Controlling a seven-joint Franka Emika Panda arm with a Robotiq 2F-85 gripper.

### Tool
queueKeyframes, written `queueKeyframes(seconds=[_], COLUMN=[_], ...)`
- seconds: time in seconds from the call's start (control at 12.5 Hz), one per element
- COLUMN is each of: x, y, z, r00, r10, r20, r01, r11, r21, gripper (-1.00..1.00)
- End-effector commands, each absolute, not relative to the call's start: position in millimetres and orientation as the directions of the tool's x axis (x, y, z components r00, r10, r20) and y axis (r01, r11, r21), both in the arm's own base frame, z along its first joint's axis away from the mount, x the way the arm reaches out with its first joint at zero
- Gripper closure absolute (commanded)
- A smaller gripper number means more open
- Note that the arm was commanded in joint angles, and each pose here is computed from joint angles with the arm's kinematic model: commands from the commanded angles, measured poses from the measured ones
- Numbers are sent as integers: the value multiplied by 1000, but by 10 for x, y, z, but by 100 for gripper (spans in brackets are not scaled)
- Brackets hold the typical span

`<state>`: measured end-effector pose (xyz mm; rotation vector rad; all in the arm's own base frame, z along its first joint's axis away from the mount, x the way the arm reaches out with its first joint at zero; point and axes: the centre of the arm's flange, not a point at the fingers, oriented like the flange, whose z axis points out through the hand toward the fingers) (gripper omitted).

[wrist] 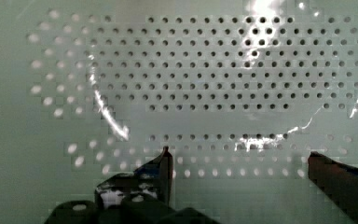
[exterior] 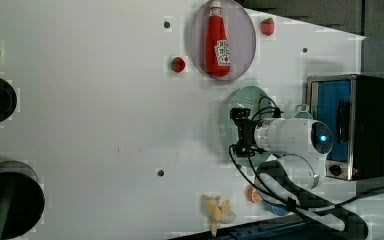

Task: Drag strainer right to left.

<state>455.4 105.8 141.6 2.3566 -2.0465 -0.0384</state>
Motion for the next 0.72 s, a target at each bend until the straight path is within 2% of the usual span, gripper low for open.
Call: queueKeyframes(seconds=[0.08,0.48,0.72], x=[4623,4689,4711], y=[1358,1823,2212], z=[1544,1555,1529], r00=[68,40,20], r10=[-998,-999,-1000], r20=[7,20,10], r01=[-997,-997,-999], r11=[-68,-39,-19], r21=[38,62,48], gripper=[-100,-100,-100])
